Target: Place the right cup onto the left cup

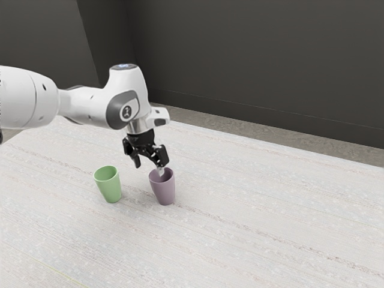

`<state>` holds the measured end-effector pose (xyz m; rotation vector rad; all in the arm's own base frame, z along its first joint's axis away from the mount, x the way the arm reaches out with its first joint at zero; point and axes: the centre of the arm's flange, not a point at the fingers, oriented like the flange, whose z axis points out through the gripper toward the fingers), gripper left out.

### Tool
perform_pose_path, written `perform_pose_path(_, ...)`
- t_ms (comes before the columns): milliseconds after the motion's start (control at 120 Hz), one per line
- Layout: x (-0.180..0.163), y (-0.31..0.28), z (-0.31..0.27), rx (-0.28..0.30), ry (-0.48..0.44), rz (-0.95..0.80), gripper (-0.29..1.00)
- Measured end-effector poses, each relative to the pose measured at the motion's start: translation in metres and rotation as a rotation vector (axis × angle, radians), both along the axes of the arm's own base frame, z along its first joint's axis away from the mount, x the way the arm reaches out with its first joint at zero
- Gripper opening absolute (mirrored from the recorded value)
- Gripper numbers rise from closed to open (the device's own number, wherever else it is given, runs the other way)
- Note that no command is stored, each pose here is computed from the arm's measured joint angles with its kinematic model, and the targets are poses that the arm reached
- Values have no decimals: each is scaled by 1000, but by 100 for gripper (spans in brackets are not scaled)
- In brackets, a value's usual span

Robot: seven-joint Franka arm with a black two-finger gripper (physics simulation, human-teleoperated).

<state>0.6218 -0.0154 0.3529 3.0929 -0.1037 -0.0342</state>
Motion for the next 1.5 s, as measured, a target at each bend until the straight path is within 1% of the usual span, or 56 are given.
perform_pose_path(133,4,0,-5,2,-11,9,70)
perform_pose_path(333,10,2,-16,7,-24,20,56)
perform_pose_path(633,20,5,-49,15,0,33,49)
perform_pose_path(700,21,6,-51,15,1,35,41)
perform_pose_path(800,22,6,-54,16,-6,38,22)
perform_pose_path(858,23,6,-53,16,-11,39,14)
perform_pose_path(933,23,6,-53,16,-15,39,6)
perform_pose_path(1017,24,6,-53,16,-19,40,0)
perform_pose_path(1150,24,6,-53,17,-21,42,-4)
perform_pose_path(1317,24,6,-50,18,-25,43,-6)
perform_pose_path(1500,21,6,-17,13,-65,46,-7)
